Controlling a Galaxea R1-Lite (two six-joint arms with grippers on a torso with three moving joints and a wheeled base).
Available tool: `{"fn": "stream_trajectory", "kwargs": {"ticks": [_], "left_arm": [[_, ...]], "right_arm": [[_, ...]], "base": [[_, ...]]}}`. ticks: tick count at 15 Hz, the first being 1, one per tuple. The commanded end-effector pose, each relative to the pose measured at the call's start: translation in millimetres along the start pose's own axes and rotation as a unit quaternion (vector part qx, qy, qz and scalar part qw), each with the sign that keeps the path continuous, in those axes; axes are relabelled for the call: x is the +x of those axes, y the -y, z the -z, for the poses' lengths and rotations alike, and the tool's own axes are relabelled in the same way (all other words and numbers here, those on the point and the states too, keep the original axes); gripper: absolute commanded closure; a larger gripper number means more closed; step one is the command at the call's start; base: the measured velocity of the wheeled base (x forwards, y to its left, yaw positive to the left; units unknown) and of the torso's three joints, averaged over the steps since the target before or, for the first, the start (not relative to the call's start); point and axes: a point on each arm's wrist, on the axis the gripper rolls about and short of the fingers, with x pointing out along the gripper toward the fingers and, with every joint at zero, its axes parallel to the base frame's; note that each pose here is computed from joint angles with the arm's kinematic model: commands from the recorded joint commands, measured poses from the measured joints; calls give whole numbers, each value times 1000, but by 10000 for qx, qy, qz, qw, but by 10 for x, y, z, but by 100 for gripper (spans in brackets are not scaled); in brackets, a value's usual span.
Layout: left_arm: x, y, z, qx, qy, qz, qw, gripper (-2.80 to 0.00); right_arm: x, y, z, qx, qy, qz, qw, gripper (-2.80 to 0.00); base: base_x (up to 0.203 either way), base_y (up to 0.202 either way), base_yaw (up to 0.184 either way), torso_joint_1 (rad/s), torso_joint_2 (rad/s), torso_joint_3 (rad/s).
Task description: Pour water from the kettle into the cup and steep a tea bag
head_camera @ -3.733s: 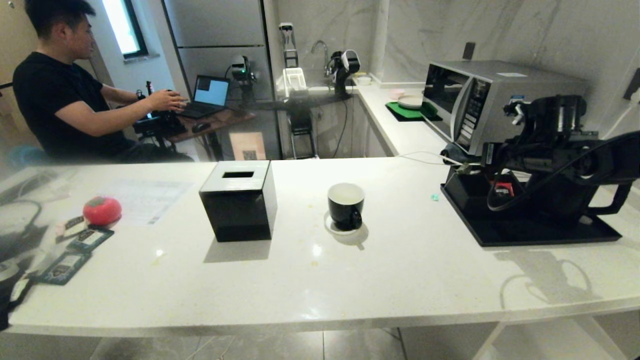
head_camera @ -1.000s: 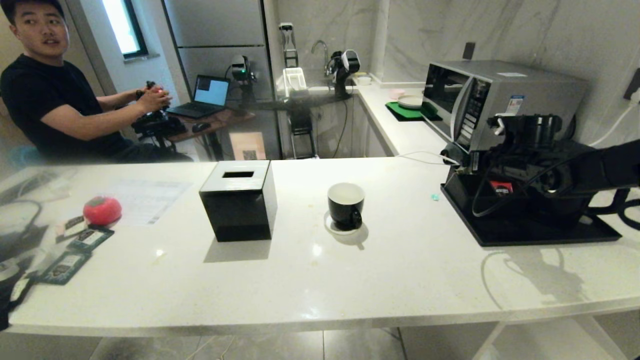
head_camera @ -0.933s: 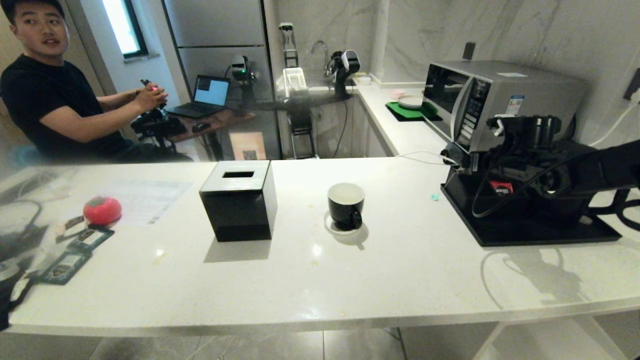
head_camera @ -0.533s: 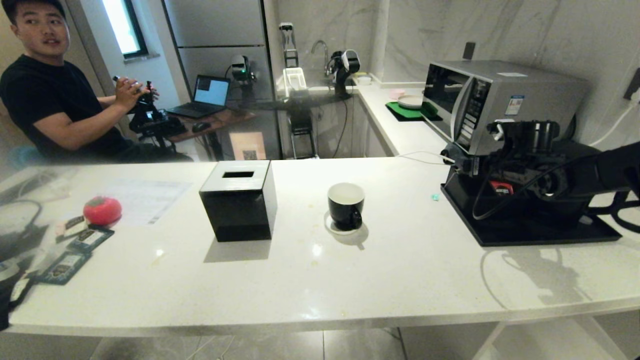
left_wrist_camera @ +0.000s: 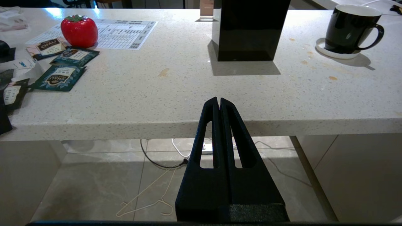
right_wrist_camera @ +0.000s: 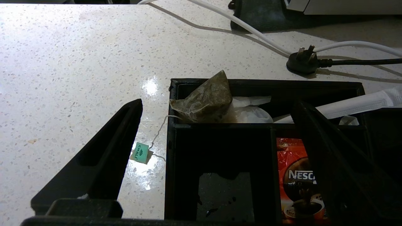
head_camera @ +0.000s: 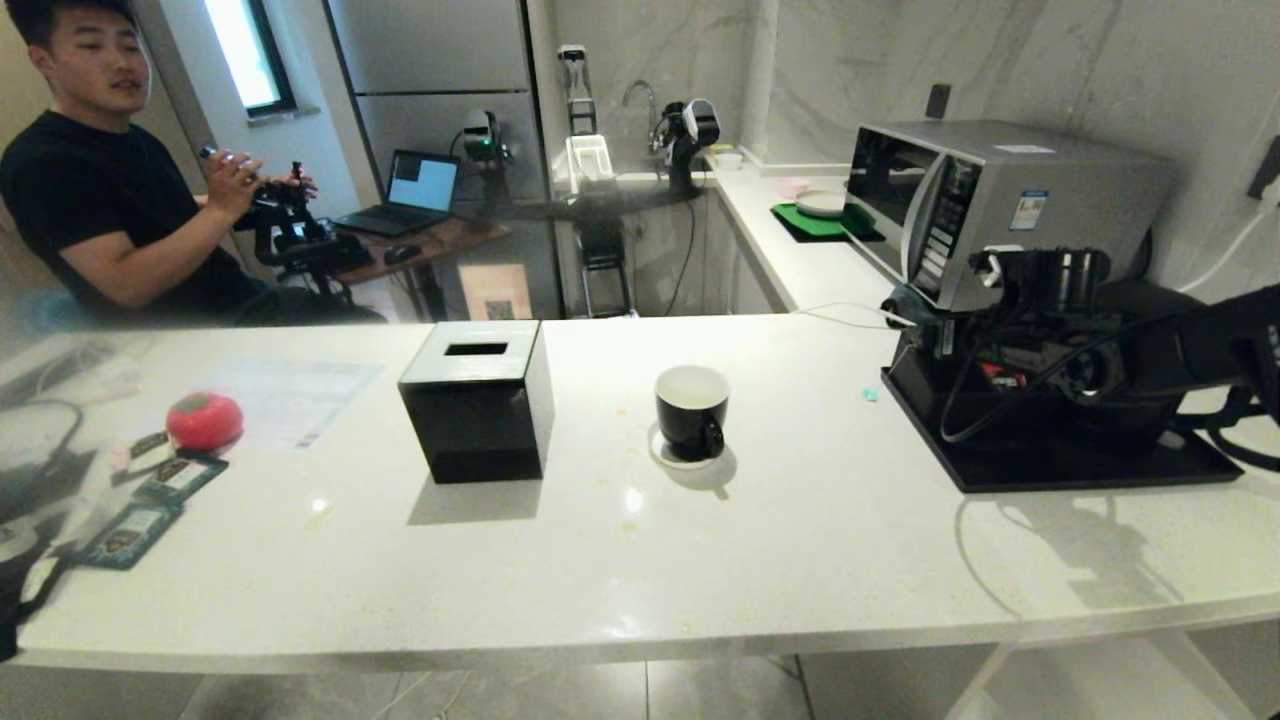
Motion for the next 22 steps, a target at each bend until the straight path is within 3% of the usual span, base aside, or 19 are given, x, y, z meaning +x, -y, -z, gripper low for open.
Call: {"fn": "stream_trajectory", "kwargs": {"ticks": [1, 22], "left_arm": [[0, 0, 0, -2, 2, -1, 10000, 0], [0, 0, 0, -2, 2, -1, 10000, 0]], "right_arm": [[20, -1, 22, -4, -8, 1, 10000, -280], [151, 3, 95, -2, 70, 12, 10000, -280]], "base": [[0, 0, 0, 0, 0, 0], [0, 0, 0, 0, 0, 0]]}}
